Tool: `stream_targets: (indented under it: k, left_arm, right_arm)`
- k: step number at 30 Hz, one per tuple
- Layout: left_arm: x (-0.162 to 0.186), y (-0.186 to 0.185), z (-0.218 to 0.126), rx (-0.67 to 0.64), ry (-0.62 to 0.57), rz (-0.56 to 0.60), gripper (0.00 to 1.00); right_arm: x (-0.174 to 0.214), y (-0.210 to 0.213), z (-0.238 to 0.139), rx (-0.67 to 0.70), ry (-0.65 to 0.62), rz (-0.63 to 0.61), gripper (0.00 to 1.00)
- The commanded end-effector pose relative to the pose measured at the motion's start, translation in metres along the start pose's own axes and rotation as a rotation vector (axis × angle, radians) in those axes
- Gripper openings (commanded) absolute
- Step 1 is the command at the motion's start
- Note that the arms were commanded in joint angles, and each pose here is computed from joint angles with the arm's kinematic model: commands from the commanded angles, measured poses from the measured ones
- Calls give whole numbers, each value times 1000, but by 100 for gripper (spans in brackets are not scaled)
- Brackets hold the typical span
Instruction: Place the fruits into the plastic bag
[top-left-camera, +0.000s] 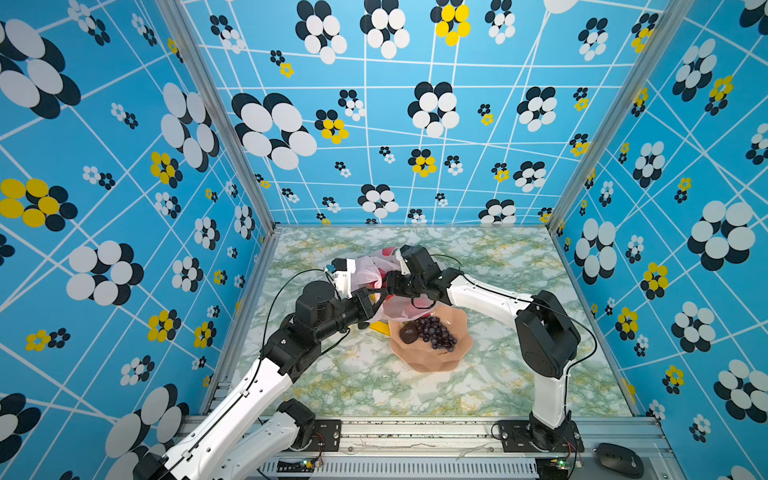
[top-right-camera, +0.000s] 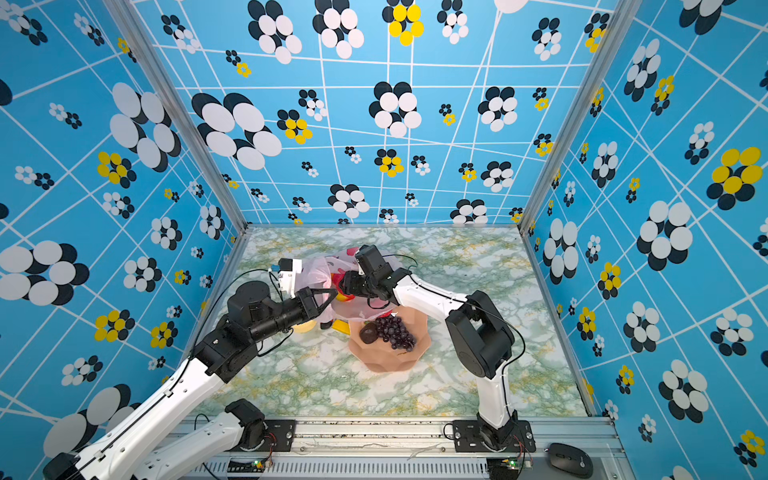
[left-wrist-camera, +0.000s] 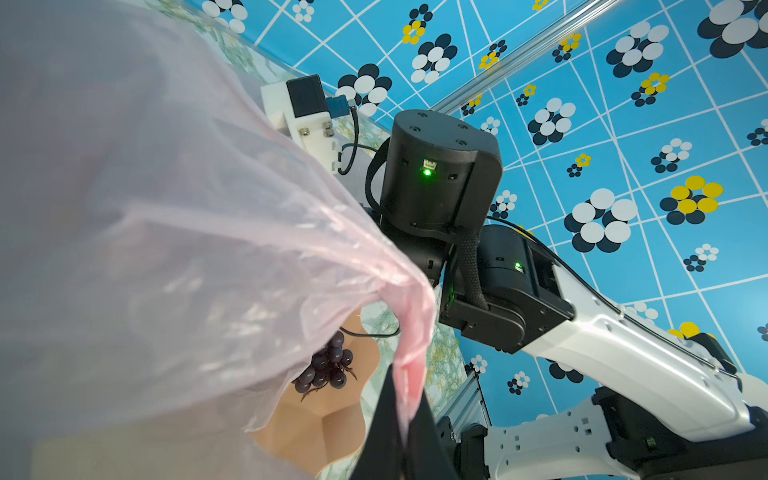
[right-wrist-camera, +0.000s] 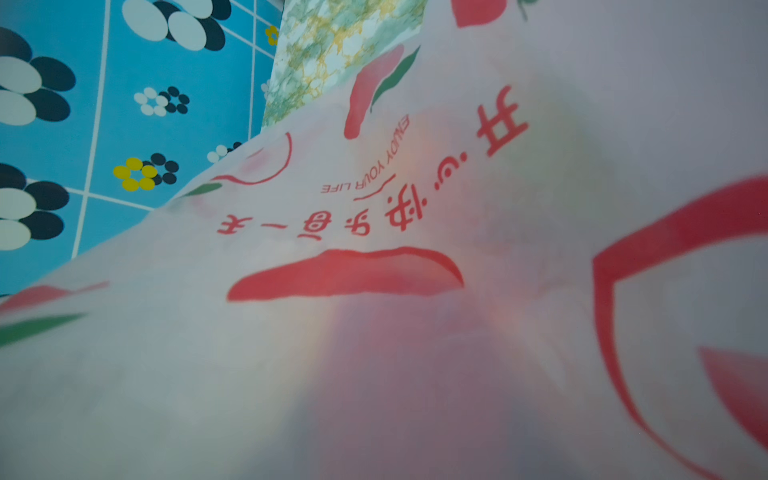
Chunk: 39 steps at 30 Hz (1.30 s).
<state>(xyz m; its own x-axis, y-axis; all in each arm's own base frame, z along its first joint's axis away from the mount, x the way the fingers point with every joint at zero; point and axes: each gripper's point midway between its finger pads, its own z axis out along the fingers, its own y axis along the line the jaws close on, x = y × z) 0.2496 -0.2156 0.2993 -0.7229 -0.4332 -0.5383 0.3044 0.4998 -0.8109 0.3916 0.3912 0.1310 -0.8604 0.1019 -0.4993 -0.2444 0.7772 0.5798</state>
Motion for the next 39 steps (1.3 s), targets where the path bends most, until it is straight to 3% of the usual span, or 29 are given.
stream_targets:
  k: [1,18,39]
  left_arm:
    - [-4,-14,-3,51,-14,30,0]
    - [2,-7,-5,22,8,59,0]
    - [6,6,-10,-31,9,44,0]
  right_arm:
    - [-37,-7,3,16,-122,34,54]
    - [-92,-21,2,20,-198,80,60]
    - [-124,-37,-15,15,-226,125,60]
